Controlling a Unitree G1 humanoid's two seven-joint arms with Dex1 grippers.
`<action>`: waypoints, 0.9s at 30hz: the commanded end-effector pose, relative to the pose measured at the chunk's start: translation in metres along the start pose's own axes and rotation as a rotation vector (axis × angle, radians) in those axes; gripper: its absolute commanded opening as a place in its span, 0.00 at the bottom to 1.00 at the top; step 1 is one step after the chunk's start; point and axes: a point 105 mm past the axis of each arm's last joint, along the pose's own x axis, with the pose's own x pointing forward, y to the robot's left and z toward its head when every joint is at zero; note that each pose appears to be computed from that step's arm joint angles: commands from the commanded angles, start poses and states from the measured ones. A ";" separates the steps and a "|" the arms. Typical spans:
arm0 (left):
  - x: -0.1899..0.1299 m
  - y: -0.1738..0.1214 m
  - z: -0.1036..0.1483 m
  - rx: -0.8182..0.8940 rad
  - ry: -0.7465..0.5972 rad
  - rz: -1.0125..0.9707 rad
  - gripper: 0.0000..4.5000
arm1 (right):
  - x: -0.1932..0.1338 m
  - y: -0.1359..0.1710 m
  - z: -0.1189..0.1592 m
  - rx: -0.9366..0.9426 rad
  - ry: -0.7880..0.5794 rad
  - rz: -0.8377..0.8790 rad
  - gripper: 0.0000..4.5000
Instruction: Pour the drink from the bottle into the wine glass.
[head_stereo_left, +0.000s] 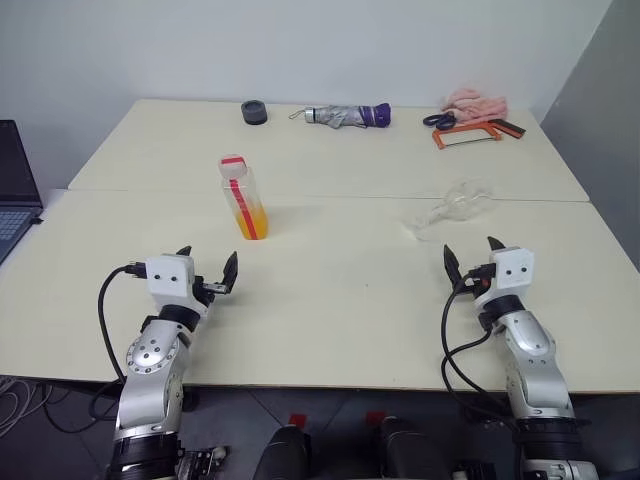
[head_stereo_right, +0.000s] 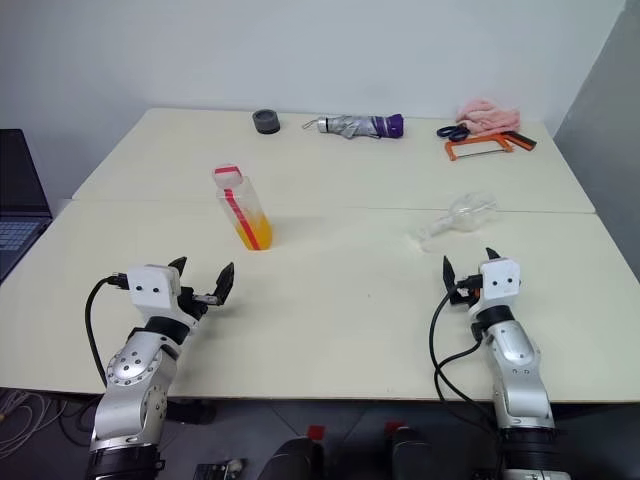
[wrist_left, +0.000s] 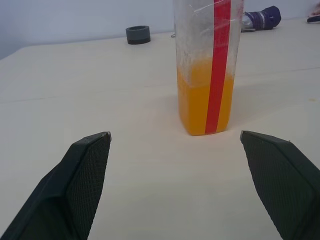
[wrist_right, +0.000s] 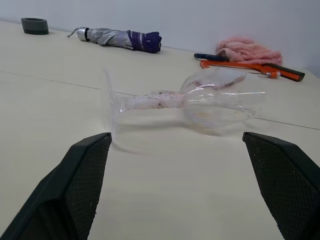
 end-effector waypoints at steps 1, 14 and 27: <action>0.002 -0.002 0.020 0.022 -0.071 -0.014 0.99 | 0.002 -0.005 0.012 -0.006 -0.051 -0.012 1.00; 0.003 -0.005 0.026 -0.001 -0.106 -0.033 0.99 | 0.002 -0.005 0.011 -0.009 -0.045 -0.004 1.00; 0.001 0.001 0.029 -0.076 -0.138 -0.007 0.99 | 0.000 -0.006 0.011 0.001 -0.039 -0.002 1.00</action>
